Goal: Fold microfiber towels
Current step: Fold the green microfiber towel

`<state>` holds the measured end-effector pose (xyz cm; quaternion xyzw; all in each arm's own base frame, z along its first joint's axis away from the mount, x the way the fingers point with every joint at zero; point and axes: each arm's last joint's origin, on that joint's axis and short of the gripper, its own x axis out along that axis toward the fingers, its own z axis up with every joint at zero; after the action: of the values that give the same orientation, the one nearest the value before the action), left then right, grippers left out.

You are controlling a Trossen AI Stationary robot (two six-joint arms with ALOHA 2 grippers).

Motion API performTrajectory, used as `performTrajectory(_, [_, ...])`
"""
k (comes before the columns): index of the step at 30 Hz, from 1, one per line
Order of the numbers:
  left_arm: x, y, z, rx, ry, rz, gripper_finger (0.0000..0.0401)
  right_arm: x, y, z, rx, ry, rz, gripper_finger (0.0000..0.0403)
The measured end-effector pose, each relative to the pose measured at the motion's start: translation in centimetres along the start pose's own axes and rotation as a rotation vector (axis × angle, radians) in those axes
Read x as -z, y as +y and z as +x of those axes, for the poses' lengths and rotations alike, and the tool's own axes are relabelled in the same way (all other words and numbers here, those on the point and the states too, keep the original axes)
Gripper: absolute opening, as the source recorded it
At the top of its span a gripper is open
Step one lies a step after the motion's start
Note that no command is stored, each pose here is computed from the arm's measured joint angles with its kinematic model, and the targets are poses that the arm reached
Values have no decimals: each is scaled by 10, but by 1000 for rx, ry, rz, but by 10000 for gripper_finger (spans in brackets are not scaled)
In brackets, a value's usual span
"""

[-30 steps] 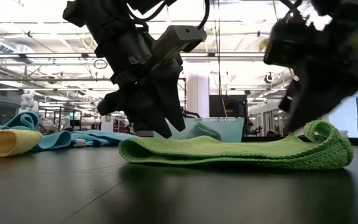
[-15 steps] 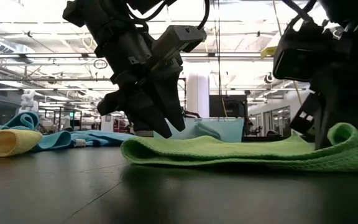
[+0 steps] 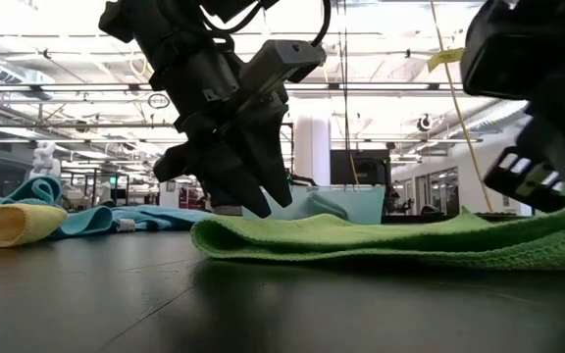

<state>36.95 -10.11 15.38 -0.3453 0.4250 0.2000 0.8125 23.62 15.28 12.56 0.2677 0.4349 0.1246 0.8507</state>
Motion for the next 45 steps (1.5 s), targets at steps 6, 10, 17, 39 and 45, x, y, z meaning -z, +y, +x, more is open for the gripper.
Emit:
performTrajectory(6, [0,0,0,0,0,0,122,7,0,0,28,38,9,0])
performTrajectory(10, [0,0,0,0,0,0,122,6,0,0,34,17,26,0])
performTrajectory(17, [0,0,0,0,0,1,122,0,6,0,-21,-46,24,0])
performTrajectory(39, [0,0,0,0,0,6,122,-8,-9,-12,134,-61,34,0])
performTrajectory(45, [0,0,0,0,0,6,122,-15,-32,-16,255,-31,99,0])
